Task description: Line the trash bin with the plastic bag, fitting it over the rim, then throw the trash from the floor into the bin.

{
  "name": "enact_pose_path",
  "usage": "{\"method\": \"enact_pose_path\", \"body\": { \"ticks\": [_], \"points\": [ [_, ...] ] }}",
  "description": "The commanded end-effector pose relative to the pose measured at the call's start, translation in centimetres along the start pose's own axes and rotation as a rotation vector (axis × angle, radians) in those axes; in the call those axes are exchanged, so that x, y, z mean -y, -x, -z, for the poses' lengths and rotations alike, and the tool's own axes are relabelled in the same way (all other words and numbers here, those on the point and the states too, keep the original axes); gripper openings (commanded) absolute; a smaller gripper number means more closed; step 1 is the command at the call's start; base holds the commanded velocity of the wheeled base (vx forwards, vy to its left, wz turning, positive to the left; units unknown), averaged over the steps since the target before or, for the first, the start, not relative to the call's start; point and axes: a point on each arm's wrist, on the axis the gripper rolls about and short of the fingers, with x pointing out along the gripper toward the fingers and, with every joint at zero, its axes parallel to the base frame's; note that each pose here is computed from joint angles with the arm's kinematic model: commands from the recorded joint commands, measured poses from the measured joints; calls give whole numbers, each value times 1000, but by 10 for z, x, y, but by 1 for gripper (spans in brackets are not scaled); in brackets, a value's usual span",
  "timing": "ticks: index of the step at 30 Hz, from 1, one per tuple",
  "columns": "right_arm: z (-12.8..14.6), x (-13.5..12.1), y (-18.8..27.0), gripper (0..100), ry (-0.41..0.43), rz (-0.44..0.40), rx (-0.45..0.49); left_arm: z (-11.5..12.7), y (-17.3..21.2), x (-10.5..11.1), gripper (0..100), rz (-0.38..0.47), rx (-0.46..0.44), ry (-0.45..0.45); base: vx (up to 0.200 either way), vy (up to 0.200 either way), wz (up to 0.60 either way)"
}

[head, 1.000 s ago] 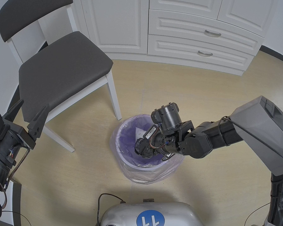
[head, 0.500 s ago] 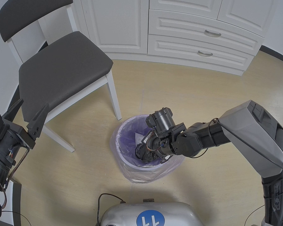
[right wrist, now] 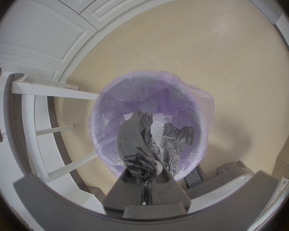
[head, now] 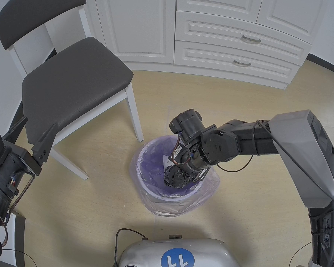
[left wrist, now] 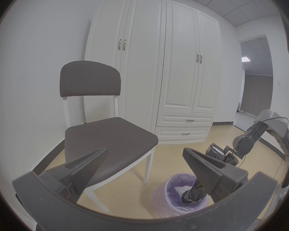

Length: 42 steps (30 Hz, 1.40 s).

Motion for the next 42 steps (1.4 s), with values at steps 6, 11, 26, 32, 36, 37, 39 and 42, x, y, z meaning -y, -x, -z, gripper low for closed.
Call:
{"method": "enact_pose_path", "body": {
  "ticks": [6, 11, 26, 32, 36, 37, 39, 42],
  "points": [
    [20, 13, -57, 0, 21, 140, -65, 0, 0, 0, 100, -3, -1, -2, 0, 0, 0],
    [22, 14, -61, 0, 20, 141, -65, 1, -1, 0, 100, -3, -5, -4, 0, 0, 0],
    [-15, 5, -54, 0, -102, 49, 154, 2, -2, 0, 100, -2, -12, -4, 0, 0, 0],
    [-15, 4, -52, 0, -115, 43, 160, 2, -1, 0, 100, -2, -12, -4, 0, 0, 0],
    [-7, 3, -55, 0, -102, 51, 148, 2, -2, 0, 100, -2, -10, -3, 0, 0, 0],
    [-5, 3, -55, 0, -100, 51, 146, 2, -2, 0, 100, -4, -10, -4, 0, 0, 0],
    [-4, 3, -57, 0, -97, 55, 143, 2, -2, 0, 100, -2, -10, -4, 0, 0, 0],
    [-1, 3, -57, 0, -91, 57, 138, 2, -2, 0, 100, -4, -10, -4, 0, 0, 0]
  ]
}}
